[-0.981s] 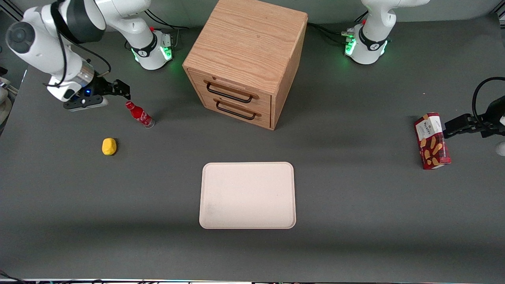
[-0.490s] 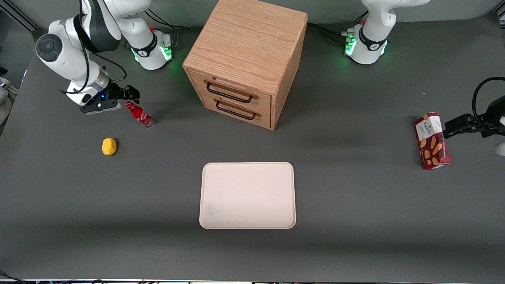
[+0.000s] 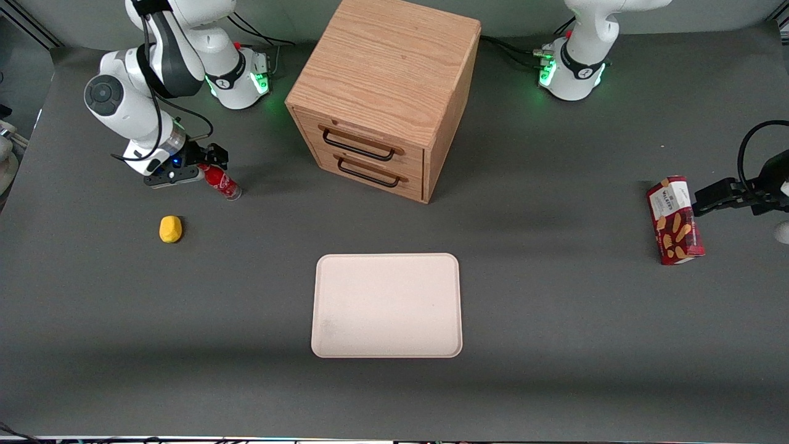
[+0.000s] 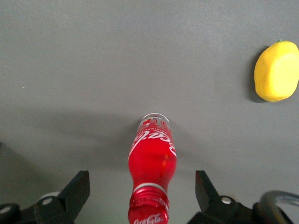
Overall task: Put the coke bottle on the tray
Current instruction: 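Lower the open right gripper around the bottle and close it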
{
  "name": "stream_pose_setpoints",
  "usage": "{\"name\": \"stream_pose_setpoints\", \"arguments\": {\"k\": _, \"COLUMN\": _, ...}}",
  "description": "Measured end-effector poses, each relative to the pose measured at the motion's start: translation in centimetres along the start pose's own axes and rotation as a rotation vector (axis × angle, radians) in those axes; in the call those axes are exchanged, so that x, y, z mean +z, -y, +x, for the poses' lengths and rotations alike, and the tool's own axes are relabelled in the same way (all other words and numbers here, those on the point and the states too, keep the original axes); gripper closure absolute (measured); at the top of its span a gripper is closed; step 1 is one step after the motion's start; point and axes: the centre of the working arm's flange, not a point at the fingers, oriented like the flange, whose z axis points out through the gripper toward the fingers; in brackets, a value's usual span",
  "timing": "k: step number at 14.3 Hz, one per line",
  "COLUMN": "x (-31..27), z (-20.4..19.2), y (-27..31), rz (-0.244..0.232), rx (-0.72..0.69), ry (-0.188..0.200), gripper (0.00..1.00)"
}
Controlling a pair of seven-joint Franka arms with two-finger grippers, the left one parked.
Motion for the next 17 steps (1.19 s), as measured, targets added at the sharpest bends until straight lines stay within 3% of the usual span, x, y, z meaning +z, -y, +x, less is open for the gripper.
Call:
{"name": "stream_pose_setpoints", "arguments": {"k": 5, "x": 0.25, "z": -0.12, "y": 0.02, "rz": -0.001, "rx": -0.001, "ry": 0.006, "gripper": 0.0}}
{"name": "stream_pose_setpoints", "arguments": {"k": 7, "x": 0.29, "z": -0.16, "y": 0.02, "rz": -0.001, "rx": -0.001, "ry": 0.008, "gripper": 0.05}}
{"name": "stream_pose_setpoints", "arguments": {"k": 12, "x": 0.36, "z": -0.24, "y": 0.02, "rz": -0.001, "rx": -0.002, "ry": 0.015, "gripper": 0.58}}
{"name": "stream_pose_setpoints", "arguments": {"k": 13, "x": 0.32, "z": -0.24, "y": -0.05, "rz": -0.003, "rx": -0.002, "ry": 0.015, "gripper": 0.65}}
{"name": "stream_pose_setpoints", "arguments": {"k": 17, "x": 0.32, "z": -0.26, "y": -0.05, "rz": -0.003, "rx": -0.002, "ry": 0.017, "gripper": 0.65}}
